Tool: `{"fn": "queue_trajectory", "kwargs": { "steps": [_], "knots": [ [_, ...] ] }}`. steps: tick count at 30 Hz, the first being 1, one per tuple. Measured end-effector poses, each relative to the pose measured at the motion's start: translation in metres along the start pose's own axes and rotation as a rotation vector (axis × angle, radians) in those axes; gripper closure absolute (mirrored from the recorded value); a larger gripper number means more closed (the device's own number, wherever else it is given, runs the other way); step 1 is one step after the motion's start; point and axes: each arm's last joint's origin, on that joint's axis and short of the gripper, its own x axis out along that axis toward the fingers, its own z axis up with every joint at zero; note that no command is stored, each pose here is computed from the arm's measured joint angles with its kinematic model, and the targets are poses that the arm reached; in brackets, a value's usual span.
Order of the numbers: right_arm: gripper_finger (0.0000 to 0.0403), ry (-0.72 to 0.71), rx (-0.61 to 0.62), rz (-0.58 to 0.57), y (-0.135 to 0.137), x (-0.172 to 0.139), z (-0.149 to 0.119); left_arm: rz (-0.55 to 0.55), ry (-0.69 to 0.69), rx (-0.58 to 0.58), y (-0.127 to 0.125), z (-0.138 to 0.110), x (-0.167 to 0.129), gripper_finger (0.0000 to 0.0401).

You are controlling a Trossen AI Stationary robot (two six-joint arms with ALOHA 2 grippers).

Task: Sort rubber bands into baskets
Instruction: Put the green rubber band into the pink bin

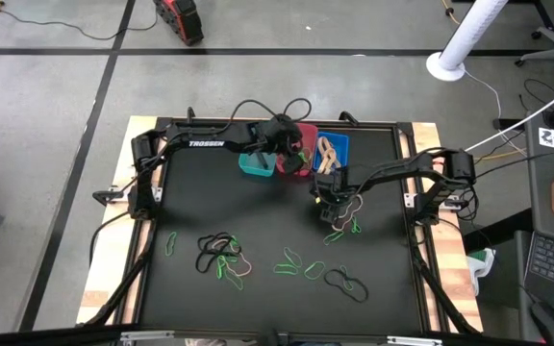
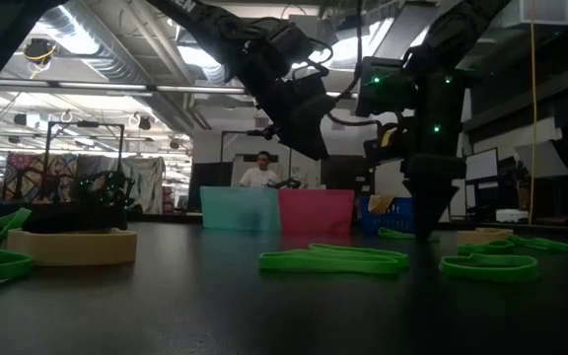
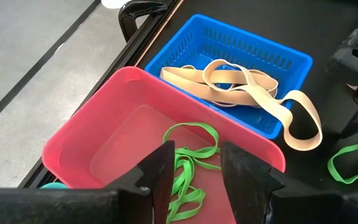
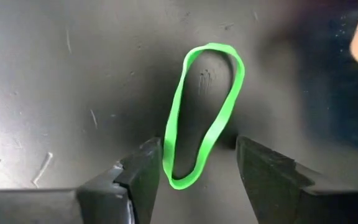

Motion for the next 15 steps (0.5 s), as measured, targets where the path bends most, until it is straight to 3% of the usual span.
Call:
{"fn": "queue_trajectory", "kwargs": {
  "steps": [7,15],
  "knots": [
    [0.0215,-0.004,-0.016,0.003,0.0001,0.001,-0.0009,0.0,0.0,0.0,0.0,0.0,0.0,0.0274],
    [0.0331,-0.017,-0.028,0.02,0.0012,0.0015,0.0001,0.0,0.0,0.0,0.0,0.0,0.0,0.0274]
  ]
}}
